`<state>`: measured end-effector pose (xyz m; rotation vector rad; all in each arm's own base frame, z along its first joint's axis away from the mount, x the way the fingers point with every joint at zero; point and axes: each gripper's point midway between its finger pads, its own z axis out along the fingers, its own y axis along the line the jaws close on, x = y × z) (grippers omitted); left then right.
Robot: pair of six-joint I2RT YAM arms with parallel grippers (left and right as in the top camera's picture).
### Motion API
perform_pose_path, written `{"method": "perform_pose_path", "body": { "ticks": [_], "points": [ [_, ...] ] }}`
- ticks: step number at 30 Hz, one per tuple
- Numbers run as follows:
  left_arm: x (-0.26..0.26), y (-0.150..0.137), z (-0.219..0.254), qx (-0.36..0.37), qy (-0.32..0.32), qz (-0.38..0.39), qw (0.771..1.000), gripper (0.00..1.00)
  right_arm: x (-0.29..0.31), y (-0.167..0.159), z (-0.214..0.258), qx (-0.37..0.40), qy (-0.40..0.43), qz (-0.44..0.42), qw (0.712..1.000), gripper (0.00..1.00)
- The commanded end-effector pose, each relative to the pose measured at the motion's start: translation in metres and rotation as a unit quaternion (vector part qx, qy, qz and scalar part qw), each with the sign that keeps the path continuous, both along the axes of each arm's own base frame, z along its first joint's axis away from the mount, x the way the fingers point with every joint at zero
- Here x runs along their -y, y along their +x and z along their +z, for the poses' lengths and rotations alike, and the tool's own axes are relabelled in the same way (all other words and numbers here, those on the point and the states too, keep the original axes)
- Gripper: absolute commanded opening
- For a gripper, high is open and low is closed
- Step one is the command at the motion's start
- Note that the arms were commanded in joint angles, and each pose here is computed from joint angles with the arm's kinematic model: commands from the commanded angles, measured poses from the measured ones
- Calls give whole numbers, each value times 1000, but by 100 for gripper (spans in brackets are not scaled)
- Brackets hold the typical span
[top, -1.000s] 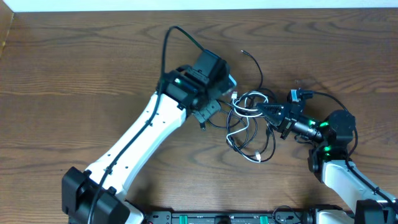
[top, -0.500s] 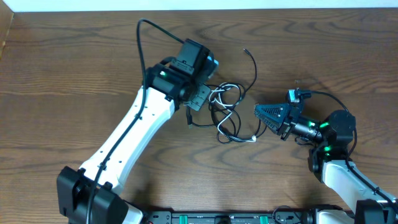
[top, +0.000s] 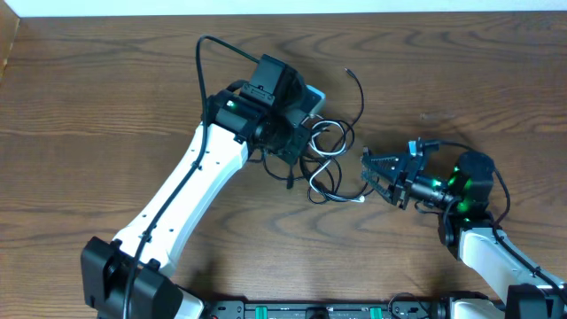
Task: Untangle cables
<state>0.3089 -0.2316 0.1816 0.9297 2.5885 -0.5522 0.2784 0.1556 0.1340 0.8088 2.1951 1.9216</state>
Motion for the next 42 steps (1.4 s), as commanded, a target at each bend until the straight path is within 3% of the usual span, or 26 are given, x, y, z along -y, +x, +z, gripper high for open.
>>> {"method": "perform_pose_path", "body": {
  "ticks": [1, 8, 12, 17, 25, 29, 33, 37, 40, 42],
  "points": [
    [29, -23, 4, -34, -58, -58, 996, 8, 9, 9, -13, 2, -36, -34, 999, 47],
    [52, -43, 5, -33, -58, -99, 993, 8, 18, 16, -25, 11, -74, -62, 995, 47],
    [69, -55, 8, -22, -64, -129, 989, 8, 22, 20, -34, 25, -109, -75, 991, 55],
    [92, -72, 11, -8, -73, -166, 983, 8, 25, 16, -55, -17, -138, -89, 986, 63],
    [116, -89, 17, 12, -87, -205, 975, 8, 19, 10, -62, -16, -160, -76, 984, 63],
    [109, -78, 11, 32, -55, -187, 980, 8, 21, 6, -70, -30, -171, -77, 982, 62],
    [86, -47, 1, 73, 22, -99, 992, 25, 24, 1, -79, -56, -181, -80, 979, 62],
    [56, -19, -3, 114, 96, 0, 989, 46, 25, -4, -85, -74, -186, -80, 976, 63],
    [44, -13, -4, 121, 117, 28, 985, 58, 28, -6, -90, -84, -193, -83, 974, 63],
    [39, -10, -6, 113, 118, 46, 986, 60, 28, -7, -91, -89, -196, -84, 973, 63]
  ]
}}
